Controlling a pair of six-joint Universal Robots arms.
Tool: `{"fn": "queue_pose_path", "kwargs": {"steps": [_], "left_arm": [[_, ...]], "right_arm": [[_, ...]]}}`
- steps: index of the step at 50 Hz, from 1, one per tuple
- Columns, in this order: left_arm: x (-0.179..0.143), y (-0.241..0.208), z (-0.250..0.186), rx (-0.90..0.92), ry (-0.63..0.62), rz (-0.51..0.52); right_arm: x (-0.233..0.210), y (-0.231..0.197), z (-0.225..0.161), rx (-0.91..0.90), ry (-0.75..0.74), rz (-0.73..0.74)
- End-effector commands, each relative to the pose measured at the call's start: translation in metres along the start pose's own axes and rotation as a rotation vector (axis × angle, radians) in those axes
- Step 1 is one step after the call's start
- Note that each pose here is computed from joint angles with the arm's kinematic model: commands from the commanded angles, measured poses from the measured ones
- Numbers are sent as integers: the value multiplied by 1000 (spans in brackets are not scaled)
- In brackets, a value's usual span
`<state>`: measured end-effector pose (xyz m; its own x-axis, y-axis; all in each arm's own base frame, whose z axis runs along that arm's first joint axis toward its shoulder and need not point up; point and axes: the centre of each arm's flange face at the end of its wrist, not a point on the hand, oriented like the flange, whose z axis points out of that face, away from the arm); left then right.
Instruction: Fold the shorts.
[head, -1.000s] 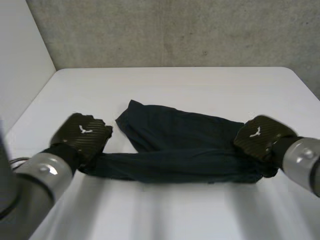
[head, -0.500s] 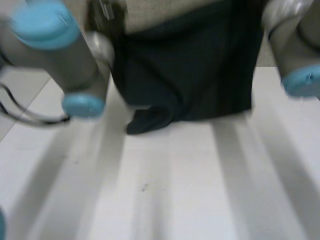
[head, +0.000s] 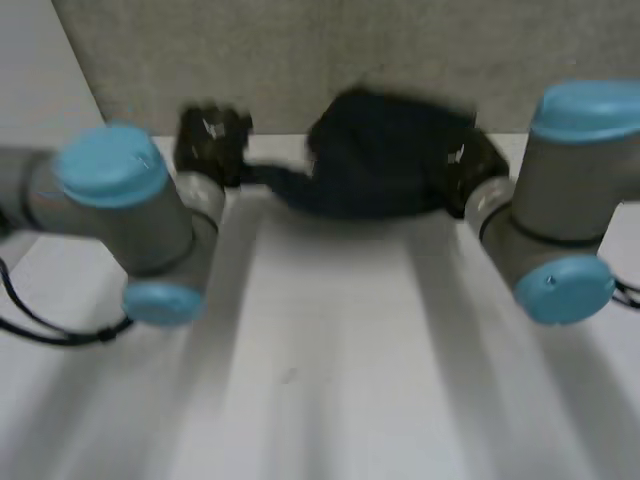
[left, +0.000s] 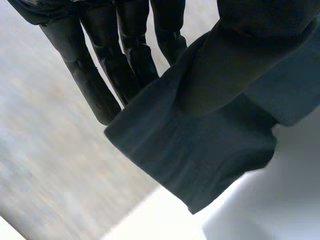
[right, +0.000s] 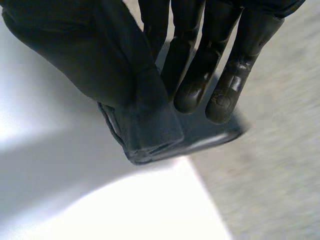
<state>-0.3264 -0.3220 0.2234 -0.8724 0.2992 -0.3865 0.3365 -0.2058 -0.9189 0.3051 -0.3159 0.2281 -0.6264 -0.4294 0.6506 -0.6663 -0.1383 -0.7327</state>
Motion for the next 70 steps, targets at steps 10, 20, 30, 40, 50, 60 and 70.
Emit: {"fn": "queue_pose_path", "kwargs": {"steps": [10, 20, 30, 40, 50, 60, 70], "left_arm": [[16, 45, -88, -259, 156, 94], [-3, 44, -174, -433, 296, 336], [10, 36, -261, -563, 533, 325], [17, 7, -231, -359, 440, 197], [-24, 19, -88, -197, 182, 81], [-19, 78, 0, -301, 181, -122], [1, 116, 36, -444, 276, -306]], "right_arm": [[-25, 36, -57, -180, -186, 7], [-21, 37, -118, -270, -339, -74], [-24, 72, -157, -448, -470, -183], [-25, 81, -160, -477, -476, -163], [-29, 85, -155, -445, -442, -162], [-33, 90, -154, -441, -436, -163], [-36, 94, -153, -435, -427, -163]]}}
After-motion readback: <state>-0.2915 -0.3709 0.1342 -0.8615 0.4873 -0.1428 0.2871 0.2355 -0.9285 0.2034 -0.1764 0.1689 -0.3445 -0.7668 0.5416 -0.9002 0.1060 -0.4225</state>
